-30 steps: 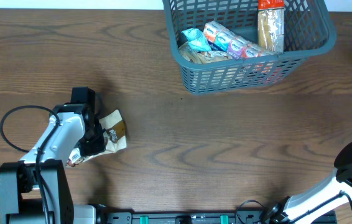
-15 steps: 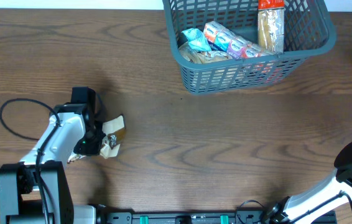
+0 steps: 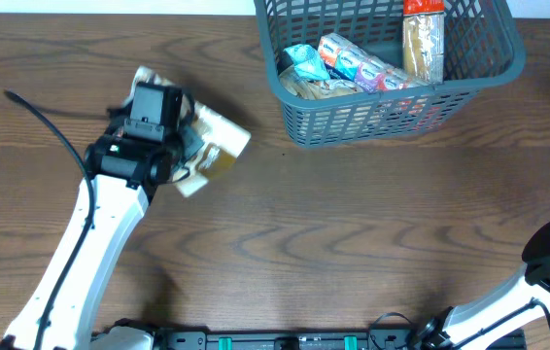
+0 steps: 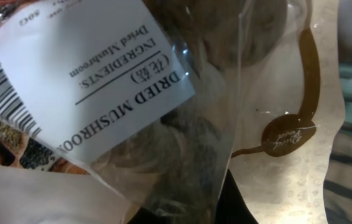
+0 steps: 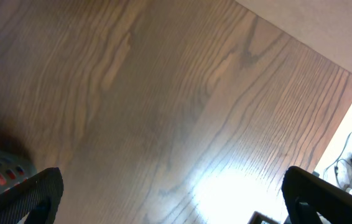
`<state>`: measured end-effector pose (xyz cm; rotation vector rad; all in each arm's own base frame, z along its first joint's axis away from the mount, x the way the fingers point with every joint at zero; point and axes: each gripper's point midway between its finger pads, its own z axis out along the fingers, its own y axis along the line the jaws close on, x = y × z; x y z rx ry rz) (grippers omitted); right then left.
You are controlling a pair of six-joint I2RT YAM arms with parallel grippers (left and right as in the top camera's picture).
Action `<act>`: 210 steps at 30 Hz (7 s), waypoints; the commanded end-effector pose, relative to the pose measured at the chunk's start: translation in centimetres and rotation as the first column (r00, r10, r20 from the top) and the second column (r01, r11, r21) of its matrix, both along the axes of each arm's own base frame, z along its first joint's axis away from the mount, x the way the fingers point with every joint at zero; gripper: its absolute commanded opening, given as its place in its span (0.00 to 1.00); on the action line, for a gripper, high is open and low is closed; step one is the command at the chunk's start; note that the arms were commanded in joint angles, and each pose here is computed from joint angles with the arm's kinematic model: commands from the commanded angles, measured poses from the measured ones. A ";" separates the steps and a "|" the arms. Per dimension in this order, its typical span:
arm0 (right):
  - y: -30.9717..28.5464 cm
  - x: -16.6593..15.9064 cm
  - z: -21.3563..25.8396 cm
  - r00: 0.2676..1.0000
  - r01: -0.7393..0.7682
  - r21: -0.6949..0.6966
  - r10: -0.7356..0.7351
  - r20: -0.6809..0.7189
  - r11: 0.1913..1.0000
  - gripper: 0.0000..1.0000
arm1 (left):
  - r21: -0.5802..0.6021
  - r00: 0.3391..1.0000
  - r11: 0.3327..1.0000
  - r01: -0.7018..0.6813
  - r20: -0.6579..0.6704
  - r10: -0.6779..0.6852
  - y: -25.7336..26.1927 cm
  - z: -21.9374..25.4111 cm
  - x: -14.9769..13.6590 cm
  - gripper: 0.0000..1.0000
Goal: Pack container
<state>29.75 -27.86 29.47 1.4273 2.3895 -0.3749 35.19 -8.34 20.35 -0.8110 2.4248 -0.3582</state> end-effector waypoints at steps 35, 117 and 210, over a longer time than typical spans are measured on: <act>-0.4 -0.5 0.0 1.000 0.021 -0.006 -0.021 -0.005 1.000 0.99 | -0.424 0.730 0.827 0.370 0.683 0.023 -21.2 16.6 14.7 0.06; -0.4 -0.5 0.0 1.000 0.021 -0.006 -0.021 -0.005 1.000 0.99 | 0.350 0.717 0.907 0.236 0.567 -0.406 -2.5 26.0 -7.3 0.82; -0.4 -0.5 0.0 1.000 0.021 -0.006 -0.021 -0.005 1.000 0.99 | 0.533 0.679 0.845 -0.039 0.635 -0.369 9.2 11.1 -20.0 0.83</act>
